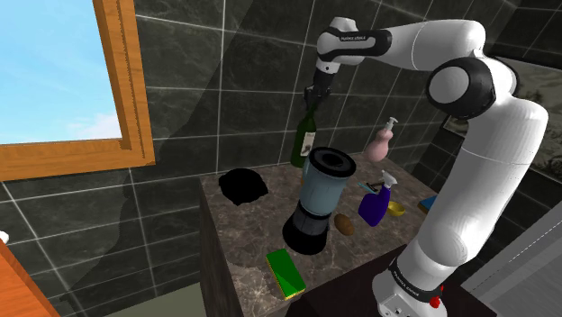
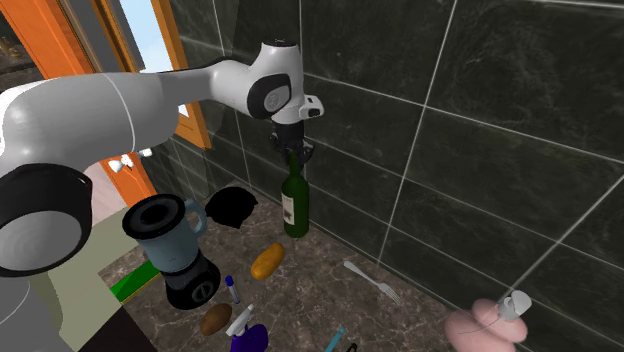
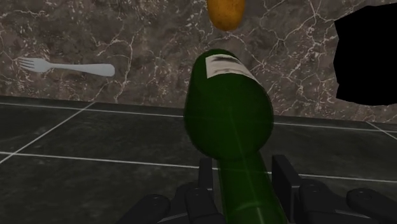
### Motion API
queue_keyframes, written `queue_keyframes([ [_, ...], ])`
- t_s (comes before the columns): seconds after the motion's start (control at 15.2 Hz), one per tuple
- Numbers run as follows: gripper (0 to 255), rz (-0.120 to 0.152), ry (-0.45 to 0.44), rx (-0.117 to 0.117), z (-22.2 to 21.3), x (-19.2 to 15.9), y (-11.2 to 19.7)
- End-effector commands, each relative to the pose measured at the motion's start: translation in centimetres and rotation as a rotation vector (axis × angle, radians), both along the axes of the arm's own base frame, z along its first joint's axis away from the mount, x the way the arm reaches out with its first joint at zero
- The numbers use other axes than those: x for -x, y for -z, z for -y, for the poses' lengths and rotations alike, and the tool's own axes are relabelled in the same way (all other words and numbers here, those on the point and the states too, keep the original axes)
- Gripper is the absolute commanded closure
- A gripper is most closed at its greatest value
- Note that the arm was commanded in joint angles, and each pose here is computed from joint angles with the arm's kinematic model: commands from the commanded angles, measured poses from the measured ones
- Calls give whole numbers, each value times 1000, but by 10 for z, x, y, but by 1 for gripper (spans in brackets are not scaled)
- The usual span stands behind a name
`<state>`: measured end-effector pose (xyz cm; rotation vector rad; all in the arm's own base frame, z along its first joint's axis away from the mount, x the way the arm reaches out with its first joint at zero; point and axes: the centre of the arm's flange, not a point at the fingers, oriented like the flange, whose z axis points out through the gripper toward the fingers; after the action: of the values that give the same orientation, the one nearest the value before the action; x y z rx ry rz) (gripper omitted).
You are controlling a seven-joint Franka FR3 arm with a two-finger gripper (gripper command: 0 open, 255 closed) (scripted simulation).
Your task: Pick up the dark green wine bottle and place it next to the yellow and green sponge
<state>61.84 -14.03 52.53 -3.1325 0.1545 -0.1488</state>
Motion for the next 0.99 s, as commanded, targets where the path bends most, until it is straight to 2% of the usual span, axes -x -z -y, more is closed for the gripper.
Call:
queue_keyframes([
  [0.0, 255, 0, 0, 0, 1, 0, -11],
  [0.2, 255, 0, 0, 0, 1, 0, -25],
  [0.92, 255, 0, 0, 0, -128, 67, -25],
])
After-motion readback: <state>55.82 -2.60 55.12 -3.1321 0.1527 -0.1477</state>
